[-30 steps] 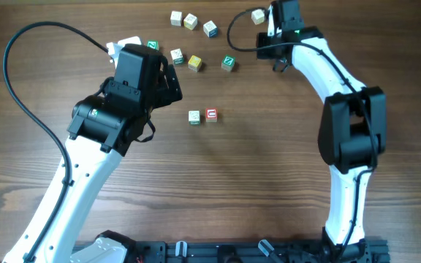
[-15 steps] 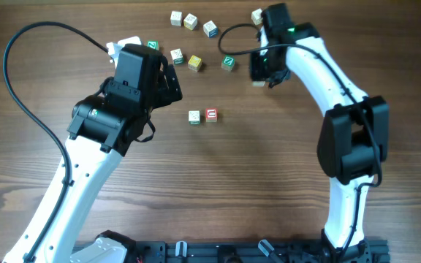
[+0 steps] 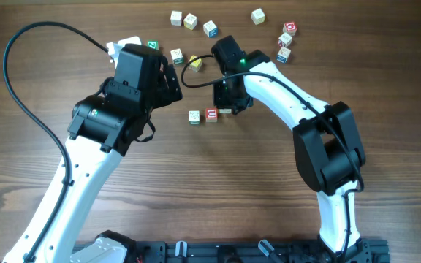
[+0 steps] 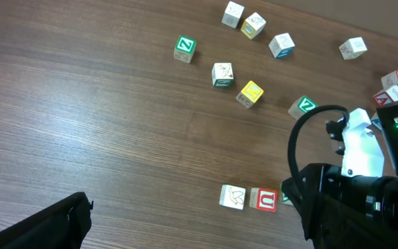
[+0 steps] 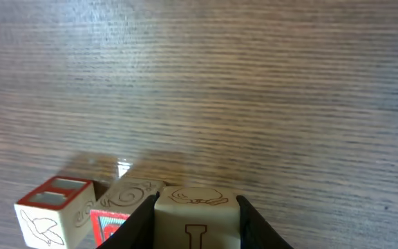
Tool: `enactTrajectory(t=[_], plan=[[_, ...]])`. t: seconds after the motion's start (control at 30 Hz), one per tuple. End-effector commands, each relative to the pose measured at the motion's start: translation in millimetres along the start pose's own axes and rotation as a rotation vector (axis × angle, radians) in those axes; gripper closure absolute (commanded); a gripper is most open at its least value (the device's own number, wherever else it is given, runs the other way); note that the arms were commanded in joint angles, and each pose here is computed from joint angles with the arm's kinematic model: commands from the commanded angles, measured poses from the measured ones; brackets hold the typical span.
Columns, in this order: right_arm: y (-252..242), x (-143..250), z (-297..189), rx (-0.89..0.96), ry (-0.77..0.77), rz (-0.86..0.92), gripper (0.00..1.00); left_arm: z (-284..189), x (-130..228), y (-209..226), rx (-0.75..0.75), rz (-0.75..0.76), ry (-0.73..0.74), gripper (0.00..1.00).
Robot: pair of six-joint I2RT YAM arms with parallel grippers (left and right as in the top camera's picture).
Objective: Form a horizontal line
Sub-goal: 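Place the block to the right of the U block in line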
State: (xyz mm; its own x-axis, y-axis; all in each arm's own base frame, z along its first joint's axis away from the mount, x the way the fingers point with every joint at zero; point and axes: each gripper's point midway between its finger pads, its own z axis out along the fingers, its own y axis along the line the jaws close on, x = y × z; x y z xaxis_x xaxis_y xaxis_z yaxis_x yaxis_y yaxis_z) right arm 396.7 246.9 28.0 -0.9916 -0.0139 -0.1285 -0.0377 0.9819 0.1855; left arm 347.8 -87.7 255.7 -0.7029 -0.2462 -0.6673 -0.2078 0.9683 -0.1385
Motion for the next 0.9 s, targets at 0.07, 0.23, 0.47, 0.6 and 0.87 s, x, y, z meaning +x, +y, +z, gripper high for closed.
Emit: enactTrajectory(t=[0.07,0.23,0.47,0.6,0.87], plan=[[-1.9,-0.6,-8.0,0.011,-0.018,0.056,0.74,-4.3,-4.8,0.2,0.009,-0.011,-0.014,0.00],[-4.5,7.1,-8.0,0.023,0.013,0.076,0.73,-4.3,-4.8,0.2,0.009,-0.011,-0.014,0.00],[-5.5,8.5,-5.4,0.026,0.021,0.085,0.55,-4.3,-4.8,0.2,0.009,-0.011,-0.014,0.00],[-6.5,10.4,-5.4,0.031,0.027,0.110,0.55,-4.3,-4.8,0.2,0.009,-0.011,-0.014,0.00],[-2.2,-1.4,-5.8,0.006,-0.016,0.112,0.53,-4.3,-4.8,0.2,0.009,-0.011,-0.014,0.00]])
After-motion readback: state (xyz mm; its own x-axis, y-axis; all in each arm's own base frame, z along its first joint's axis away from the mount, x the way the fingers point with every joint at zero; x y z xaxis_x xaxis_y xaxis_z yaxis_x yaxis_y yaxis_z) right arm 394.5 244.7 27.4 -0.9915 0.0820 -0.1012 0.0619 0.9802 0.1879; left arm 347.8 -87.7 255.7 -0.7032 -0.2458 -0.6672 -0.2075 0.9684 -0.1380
